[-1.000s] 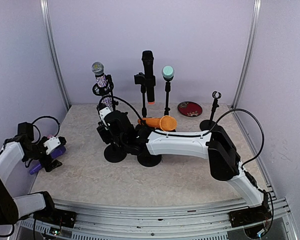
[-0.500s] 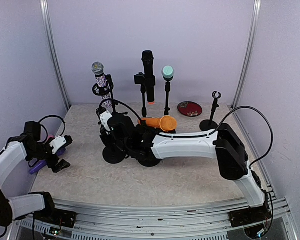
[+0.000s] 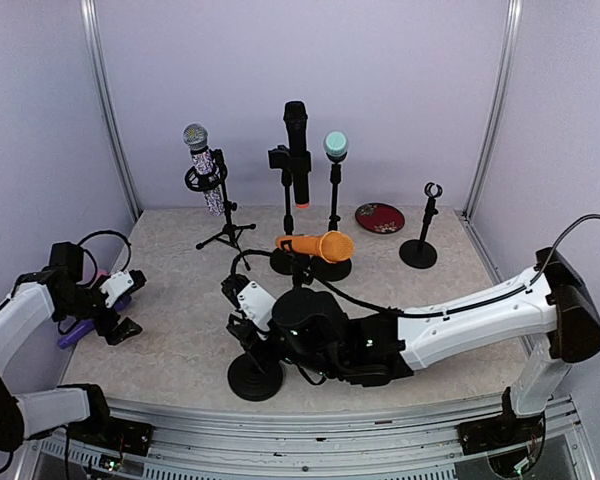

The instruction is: Remove the microphone from the stand

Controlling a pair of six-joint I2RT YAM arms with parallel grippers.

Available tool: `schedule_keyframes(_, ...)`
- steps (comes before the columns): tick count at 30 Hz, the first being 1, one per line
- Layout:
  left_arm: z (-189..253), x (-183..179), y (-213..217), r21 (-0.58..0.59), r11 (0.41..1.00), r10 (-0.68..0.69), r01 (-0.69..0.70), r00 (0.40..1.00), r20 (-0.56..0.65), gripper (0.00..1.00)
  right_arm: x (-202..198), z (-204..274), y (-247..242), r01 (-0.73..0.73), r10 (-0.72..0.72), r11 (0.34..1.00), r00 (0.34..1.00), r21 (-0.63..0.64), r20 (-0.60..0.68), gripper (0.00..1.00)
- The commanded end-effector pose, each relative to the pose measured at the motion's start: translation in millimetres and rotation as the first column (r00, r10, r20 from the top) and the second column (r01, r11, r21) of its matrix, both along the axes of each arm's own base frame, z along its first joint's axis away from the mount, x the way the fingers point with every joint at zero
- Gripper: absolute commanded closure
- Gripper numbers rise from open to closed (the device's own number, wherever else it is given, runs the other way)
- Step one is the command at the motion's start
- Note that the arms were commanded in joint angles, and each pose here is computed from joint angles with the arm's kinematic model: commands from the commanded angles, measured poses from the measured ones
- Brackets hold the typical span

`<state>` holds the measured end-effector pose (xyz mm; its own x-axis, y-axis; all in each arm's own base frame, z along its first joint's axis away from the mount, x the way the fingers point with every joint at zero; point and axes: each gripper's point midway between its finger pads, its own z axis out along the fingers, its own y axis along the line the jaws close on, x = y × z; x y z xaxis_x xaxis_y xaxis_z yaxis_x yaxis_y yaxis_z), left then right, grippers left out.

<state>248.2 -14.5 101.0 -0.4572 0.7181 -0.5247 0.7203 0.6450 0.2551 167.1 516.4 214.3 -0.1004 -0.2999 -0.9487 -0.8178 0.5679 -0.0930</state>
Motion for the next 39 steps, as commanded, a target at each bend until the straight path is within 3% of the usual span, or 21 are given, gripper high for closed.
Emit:
schedule_keyframes(1, 17.7, 10.2, -1.9, -0.009, 1.0, -0.001, 0.002, 0.999, 0.041, 0.02, -2.1, 43.2, -48.4, 0.1, -0.09, 0.981, 0.994, 0.166, -0.066, 1.0)
schedule_keyframes(6, 26.7, 13.3, -1.5, -0.005, 1.0, 0.0, 0.0, 0.998, 0.06, 0.02, 0.7, 11.9, -119.9, 0.238, -0.221, 0.963, 0.965, 0.126, -0.138, 1.0)
schedule_keyframes(13, 32.2, 14.5, -1.7, -0.001, 1.0, -0.001, 0.001, 0.997, 0.073, 0.02, 13.6, 24.9, -211.3, 0.413, -0.403, 0.903, 0.91, 0.122, -0.098, 1.0)
schedule_keyframes(24, 33.9, 15.6, -5.9, -0.017, 1.0, -0.007, 0.008, 0.998, 0.067, 0.01, 84.7, 49.0, -330.9, 0.636, -0.647, 0.749, 0.763, 0.185, -0.002, 1.0)
schedule_keyframes(30, 33.4, 15.7, -11.1, -0.029, 1.0, -0.011, 0.012, 0.998, 0.058, 0.01, 151.2, 57.5, -353.8, 0.676, -0.693, 0.702, 0.721, 0.225, -0.001, 1.0)
schedule_keyframes(39, 31.5, 13.1, -11.3, -0.019, 1.0, -0.011, 0.012, 0.998, 0.056, 0.01, 246.2, 63.2, -340.0, 0.679, -0.695, 0.699, 0.719, 0.226, -0.011, 1.0)
